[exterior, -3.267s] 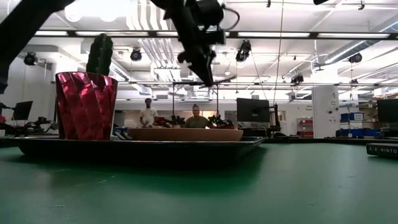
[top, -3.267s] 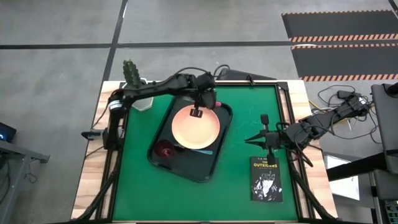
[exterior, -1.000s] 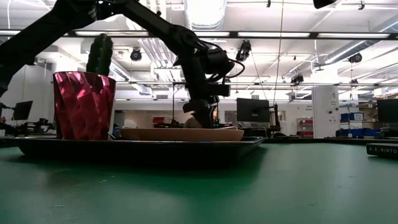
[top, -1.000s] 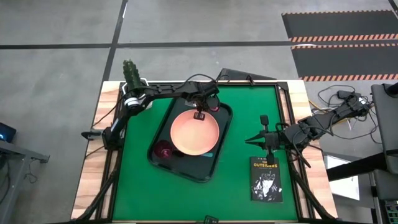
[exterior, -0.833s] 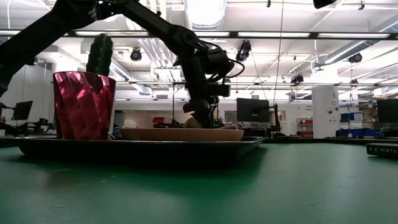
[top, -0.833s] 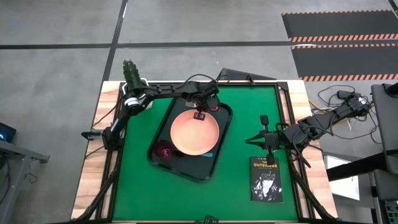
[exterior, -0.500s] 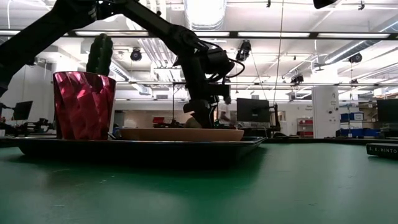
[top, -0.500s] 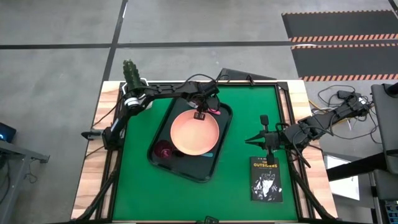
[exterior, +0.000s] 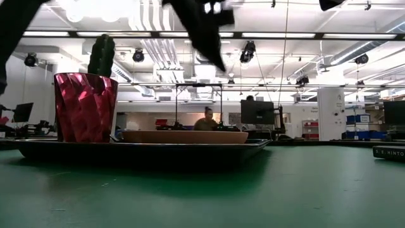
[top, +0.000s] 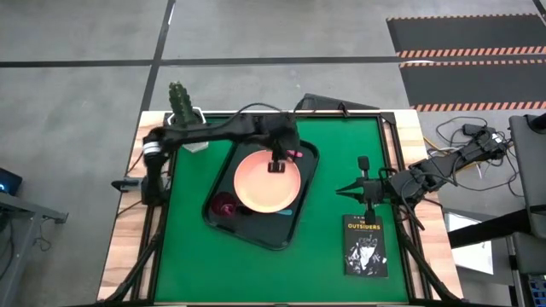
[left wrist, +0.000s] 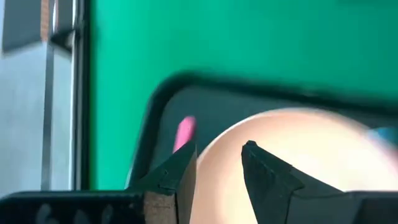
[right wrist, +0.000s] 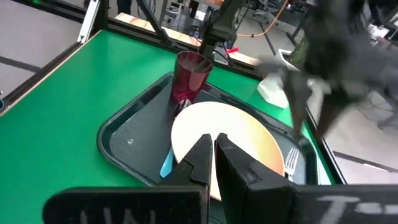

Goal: Pick and place plate/cup/fork/spoon on tray
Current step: Adjust the blue spoon

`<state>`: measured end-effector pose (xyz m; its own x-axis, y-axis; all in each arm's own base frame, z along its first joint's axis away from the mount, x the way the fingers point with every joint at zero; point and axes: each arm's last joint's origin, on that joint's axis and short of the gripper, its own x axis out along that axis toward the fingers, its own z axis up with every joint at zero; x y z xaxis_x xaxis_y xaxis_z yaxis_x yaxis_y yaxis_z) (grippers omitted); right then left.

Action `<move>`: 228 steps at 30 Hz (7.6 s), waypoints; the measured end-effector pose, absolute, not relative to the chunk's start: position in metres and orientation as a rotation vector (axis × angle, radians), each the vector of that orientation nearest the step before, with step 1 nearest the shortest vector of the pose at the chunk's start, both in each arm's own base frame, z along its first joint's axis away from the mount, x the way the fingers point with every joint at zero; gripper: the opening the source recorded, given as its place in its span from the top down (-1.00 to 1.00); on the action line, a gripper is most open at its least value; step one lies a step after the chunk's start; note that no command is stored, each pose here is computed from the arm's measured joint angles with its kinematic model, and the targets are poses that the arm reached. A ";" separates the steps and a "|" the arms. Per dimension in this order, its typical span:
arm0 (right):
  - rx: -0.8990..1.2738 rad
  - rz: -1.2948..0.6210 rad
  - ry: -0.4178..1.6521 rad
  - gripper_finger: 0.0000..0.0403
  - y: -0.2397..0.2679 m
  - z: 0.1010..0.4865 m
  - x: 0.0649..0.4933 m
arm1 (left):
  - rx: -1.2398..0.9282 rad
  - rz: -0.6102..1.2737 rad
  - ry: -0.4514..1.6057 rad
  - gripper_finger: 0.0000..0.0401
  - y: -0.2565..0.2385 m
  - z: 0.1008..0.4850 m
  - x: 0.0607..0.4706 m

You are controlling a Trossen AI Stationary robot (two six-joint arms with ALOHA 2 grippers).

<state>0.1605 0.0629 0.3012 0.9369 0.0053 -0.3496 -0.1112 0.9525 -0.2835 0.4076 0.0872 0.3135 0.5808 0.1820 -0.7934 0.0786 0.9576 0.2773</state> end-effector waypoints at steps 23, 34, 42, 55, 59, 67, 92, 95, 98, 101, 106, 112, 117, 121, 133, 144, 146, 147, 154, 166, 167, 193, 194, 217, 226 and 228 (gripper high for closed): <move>-0.090 -0.021 0.527 0.96 0.094 0.243 0.228 | 0.477 -0.035 0.592 0.46 -0.102 0.320 0.323; -0.032 -0.078 0.661 0.96 0.116 0.204 0.274 | 0.451 0.016 0.404 0.46 -0.107 0.310 0.290; -0.064 -0.100 0.699 0.96 0.126 0.192 0.318 | 0.515 0.055 0.362 0.46 -0.097 0.318 0.270; -0.126 -0.103 0.754 0.96 0.123 0.172 0.380 | 0.485 0.062 0.311 0.46 -0.084 0.320 0.237; -0.110 -0.088 0.779 0.96 0.119 0.164 0.389 | 0.472 0.063 0.297 0.46 -0.082 0.320 0.231; -0.100 -0.119 0.808 0.96 0.105 0.153 0.393 | 0.449 0.063 0.282 0.46 -0.082 0.319 0.228; -0.062 -0.104 0.683 0.96 0.086 0.122 0.379 | 0.448 0.063 0.284 0.46 -0.082 0.319 0.228; -0.061 -0.116 0.691 0.96 0.081 0.116 0.376 | 0.448 0.063 0.283 0.46 -0.082 0.319 0.228; -0.044 -0.128 0.676 0.96 0.077 0.114 0.375 | 0.448 0.063 0.283 0.46 -0.082 0.319 0.228; -0.030 -0.136 0.661 0.96 0.075 0.115 0.376 | 0.448 0.063 0.284 0.46 -0.082 0.319 0.228; -0.025 -0.150 0.647 0.96 0.071 0.118 0.379 | 0.448 0.063 0.283 0.46 -0.082 0.319 0.229; -0.040 -0.147 0.703 0.96 0.071 0.114 0.376 | 0.447 0.063 0.285 0.46 -0.082 0.318 0.229; -0.032 -0.161 0.765 0.96 0.071 0.110 0.371 | 0.448 0.062 0.285 0.46 -0.082 0.318 0.228; -0.008 -0.131 0.765 0.96 0.073 0.110 0.372 | 0.448 0.063 0.285 0.46 -0.082 0.318 0.229; 0.138 -0.115 0.725 0.96 0.080 0.113 0.374 | 0.448 0.063 0.285 0.46 -0.082 0.318 0.229; 0.095 -0.100 0.780 0.96 0.087 0.144 0.368 | 0.414 0.064 0.317 0.46 -0.082 0.307 0.229; 0.083 -0.105 0.812 0.96 0.090 0.150 0.364 | 0.418 0.063 0.325 0.46 -0.082 0.305 0.228; 0.081 -0.111 0.827 0.96 0.090 0.152 0.361 | 0.417 0.064 0.323 0.46 -0.082 0.305 0.229; 0.038 -0.185 0.859 0.96 0.089 0.139 0.356 | 0.415 0.064 0.320 0.46 -0.082 0.306 0.229; 0.075 -0.161 0.881 0.96 0.093 0.121 0.360 | 0.415 0.064 0.319 0.46 -0.082 0.306 0.229; 0.080 -0.154 0.873 0.96 0.094 0.121 0.360 | 0.415 0.064 0.319 0.46 -0.082 0.306 0.229; 0.102 -0.112 0.817 0.96 0.102 0.112 0.368 | 0.414 0.064 0.318 0.46 -0.082 0.306 0.229; 0.103 -0.106 0.813 0.96 0.102 0.113 0.368 | 0.414 0.064 0.318 0.46 -0.082 0.306 0.229; 0.101 -0.050 0.774 0.96 0.112 0.126 0.372 | 0.414 0.064 0.317 0.46 -0.083 0.306 0.229; 0.097 -0.033 0.776 0.96 0.118 0.124 0.371 | 0.414 0.064 0.317 0.46 -0.083 0.306 0.229; 0.101 -0.037 0.780 0.96 0.118 0.122 0.371 | 0.414 0.064 0.317 0.46 -0.083 0.306 0.229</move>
